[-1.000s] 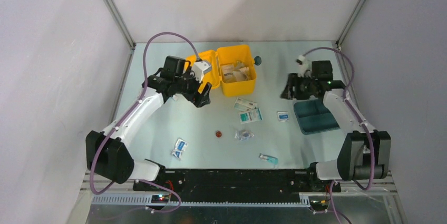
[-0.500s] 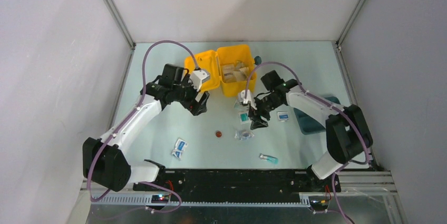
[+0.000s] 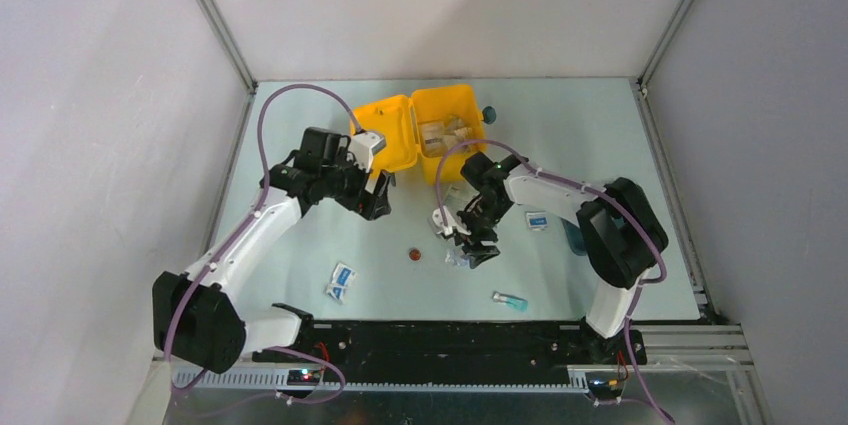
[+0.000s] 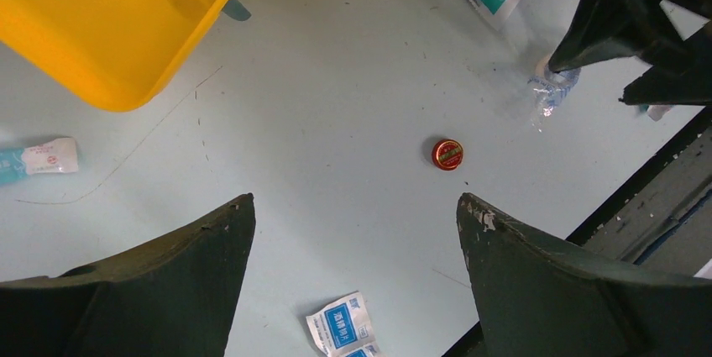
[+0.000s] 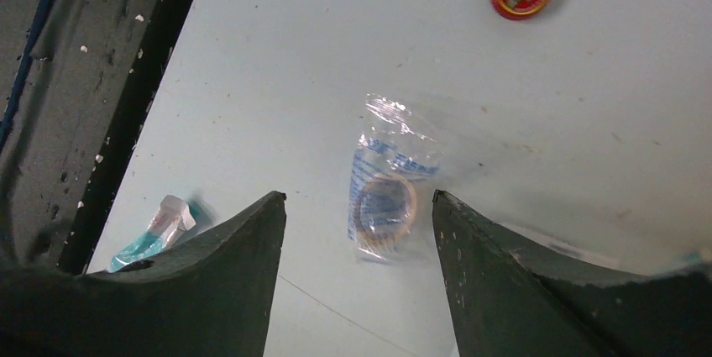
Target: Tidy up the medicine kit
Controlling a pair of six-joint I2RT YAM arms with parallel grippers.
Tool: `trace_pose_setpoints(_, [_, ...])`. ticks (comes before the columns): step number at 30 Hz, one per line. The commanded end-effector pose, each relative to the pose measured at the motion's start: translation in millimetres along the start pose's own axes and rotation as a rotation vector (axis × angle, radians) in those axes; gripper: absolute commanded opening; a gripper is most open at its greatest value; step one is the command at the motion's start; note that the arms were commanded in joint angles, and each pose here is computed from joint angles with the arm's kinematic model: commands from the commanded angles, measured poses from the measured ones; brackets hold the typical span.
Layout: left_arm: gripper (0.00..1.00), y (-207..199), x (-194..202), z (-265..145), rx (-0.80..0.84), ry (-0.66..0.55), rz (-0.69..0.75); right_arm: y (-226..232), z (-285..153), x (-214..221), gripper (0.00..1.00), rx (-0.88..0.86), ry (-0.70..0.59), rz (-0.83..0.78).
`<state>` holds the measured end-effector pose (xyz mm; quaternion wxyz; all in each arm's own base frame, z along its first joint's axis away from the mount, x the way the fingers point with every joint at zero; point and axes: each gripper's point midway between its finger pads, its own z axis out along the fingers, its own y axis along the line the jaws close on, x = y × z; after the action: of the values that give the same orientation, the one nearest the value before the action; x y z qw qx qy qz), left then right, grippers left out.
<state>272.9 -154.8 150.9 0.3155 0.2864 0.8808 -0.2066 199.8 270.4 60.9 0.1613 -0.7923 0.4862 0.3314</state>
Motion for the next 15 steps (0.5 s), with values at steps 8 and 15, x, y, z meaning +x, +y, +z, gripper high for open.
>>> trace_pose_setpoints(8, [0.94,1.3,-17.9,-13.7,-0.040,-0.081,-0.032,-13.3,22.7,19.3,0.60,-0.004,0.113,-0.038])
trace_pose_setpoints(15, [0.94,4.0,-22.2,-17.4,-0.037,-0.099,-0.058,-29.8,27.1,26.7,0.51,0.071,0.173,-0.053])
